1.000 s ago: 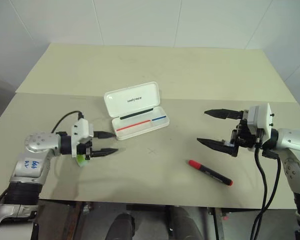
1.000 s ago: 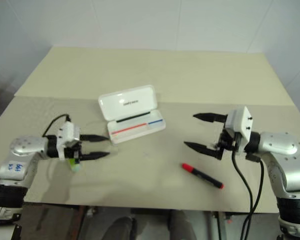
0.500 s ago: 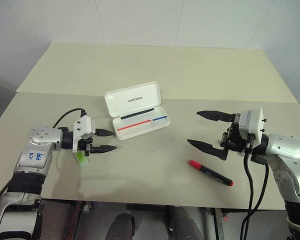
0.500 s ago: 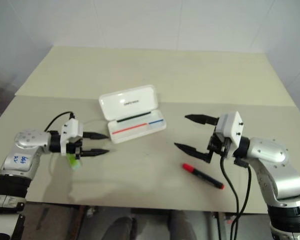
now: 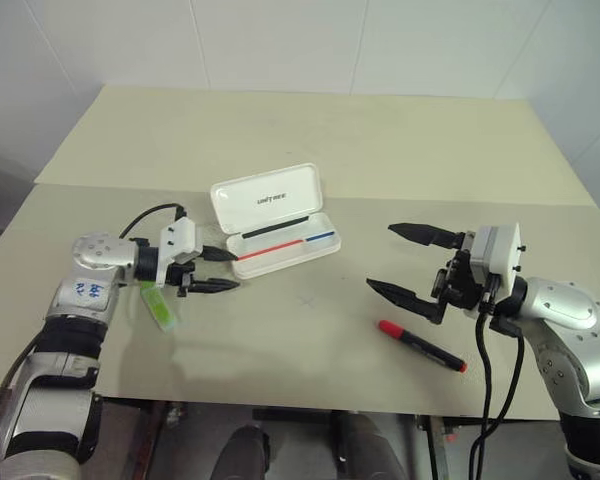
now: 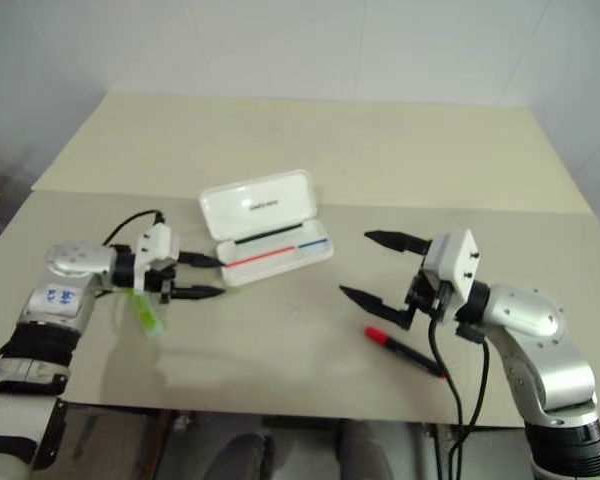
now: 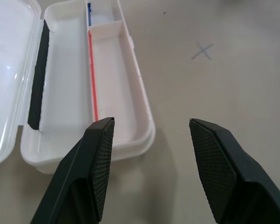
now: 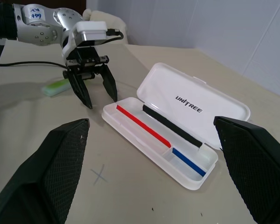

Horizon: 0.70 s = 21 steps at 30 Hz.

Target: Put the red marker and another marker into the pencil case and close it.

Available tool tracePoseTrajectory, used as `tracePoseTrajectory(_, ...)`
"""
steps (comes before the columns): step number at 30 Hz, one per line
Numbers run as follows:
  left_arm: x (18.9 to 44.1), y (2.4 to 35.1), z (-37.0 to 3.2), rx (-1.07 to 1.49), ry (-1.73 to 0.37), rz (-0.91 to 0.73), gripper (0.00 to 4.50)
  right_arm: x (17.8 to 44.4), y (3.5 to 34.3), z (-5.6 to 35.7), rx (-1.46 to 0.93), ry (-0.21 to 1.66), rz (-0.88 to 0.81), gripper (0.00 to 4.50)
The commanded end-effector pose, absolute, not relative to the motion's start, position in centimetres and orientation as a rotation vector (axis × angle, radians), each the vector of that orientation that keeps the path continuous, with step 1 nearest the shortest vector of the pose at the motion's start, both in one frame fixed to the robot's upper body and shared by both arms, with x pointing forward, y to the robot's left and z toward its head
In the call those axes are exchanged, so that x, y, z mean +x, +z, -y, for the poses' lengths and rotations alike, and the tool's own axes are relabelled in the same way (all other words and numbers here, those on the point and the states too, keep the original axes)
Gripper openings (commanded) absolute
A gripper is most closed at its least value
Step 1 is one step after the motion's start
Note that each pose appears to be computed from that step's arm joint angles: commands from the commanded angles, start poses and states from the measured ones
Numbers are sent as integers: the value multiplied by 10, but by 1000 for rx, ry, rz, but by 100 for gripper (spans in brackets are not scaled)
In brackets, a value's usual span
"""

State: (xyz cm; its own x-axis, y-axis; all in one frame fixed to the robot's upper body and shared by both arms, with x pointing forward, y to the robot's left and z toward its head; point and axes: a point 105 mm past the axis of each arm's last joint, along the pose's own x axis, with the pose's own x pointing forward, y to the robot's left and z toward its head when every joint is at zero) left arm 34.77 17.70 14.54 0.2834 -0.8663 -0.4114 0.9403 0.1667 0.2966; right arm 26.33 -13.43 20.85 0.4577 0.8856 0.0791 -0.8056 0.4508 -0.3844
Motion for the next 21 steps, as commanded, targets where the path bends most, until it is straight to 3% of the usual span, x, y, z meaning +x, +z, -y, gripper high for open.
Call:
tracePoseTrajectory(1,350,153,-171,586,-1333,-131,261,256,220,133,-335,1043,346,450)
tracePoseTrajectory(21,355,134,-155,638,-1402,-320,261,253,232,133,-345,990,388,450)
